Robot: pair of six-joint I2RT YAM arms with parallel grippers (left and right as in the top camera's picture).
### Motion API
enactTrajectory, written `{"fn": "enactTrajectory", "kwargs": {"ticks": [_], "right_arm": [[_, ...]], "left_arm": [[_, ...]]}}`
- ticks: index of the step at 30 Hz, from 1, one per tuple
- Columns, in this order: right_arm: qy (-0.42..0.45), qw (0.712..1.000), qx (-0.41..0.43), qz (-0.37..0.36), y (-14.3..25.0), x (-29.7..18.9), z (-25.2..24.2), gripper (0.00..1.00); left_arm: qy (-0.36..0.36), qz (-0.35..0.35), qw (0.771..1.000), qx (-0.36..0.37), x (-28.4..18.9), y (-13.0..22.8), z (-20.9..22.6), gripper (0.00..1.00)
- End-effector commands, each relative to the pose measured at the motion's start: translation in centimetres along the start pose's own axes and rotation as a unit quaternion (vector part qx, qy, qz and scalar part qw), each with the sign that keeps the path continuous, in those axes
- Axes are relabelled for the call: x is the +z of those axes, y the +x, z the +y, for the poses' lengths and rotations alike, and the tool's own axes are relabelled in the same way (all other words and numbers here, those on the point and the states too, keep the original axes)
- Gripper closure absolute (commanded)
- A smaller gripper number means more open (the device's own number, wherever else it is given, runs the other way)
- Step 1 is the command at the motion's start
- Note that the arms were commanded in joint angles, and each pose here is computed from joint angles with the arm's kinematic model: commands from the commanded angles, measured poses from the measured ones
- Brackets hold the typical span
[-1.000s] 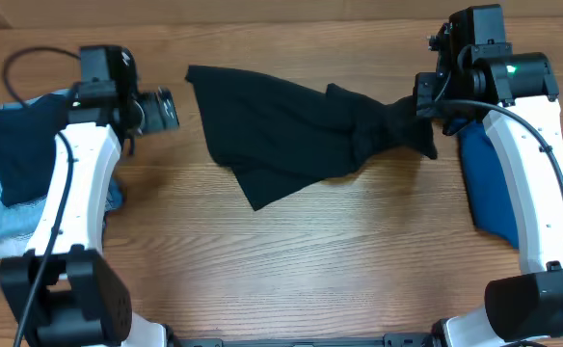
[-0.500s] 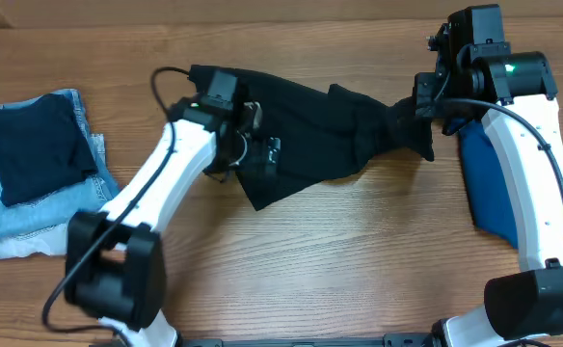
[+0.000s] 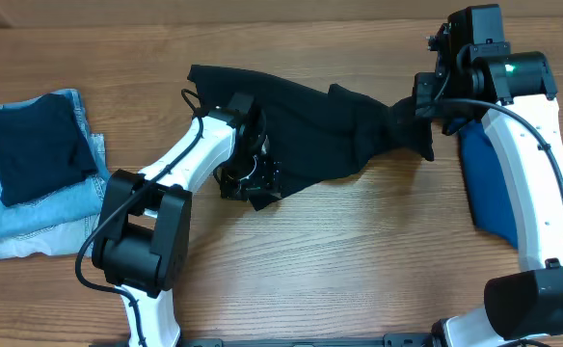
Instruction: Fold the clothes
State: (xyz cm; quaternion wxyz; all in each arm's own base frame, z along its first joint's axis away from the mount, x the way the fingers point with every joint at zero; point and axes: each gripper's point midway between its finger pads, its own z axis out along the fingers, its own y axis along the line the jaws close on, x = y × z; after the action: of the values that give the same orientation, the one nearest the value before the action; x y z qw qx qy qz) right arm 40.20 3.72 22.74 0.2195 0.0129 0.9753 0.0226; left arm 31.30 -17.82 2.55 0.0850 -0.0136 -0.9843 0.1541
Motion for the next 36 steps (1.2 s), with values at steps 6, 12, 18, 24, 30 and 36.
{"fn": "enactTrajectory", "kwargs": {"ticks": [6,12,18,24,30,36], "right_arm": [[-0.004,1.000,0.003,0.000,0.0,0.2,0.1,0.96],[-0.004,1.000,0.003,0.000,0.0,0.2,0.1,0.96],[-0.004,1.000,0.003,0.000,0.0,0.2,0.1,0.96],[-0.004,1.000,0.003,0.000,0.0,0.2,0.1,0.96],[-0.001,0.998,0.004,0.063,3.0,0.0,-0.2,0.96],[0.004,0.990,0.005,0.142,6.8,-0.8,-0.4,0.75]], "left_arm": [[-0.045,-0.004,0.998,-0.037,1.3,0.1,1.8,0.16],[-0.038,-0.020,0.999,-0.026,1.8,-0.6,1.2,0.50],[-0.040,-0.019,0.999,-0.016,1.9,-0.4,0.9,0.96],[-0.078,-0.073,0.994,-0.009,-4.3,-2.1,2.3,0.96],[-0.103,-0.236,0.964,-0.068,-18.2,-2.0,6.6,0.96],[-0.102,-0.273,0.946,-0.140,-22.3,-0.5,11.9,0.96]]}}
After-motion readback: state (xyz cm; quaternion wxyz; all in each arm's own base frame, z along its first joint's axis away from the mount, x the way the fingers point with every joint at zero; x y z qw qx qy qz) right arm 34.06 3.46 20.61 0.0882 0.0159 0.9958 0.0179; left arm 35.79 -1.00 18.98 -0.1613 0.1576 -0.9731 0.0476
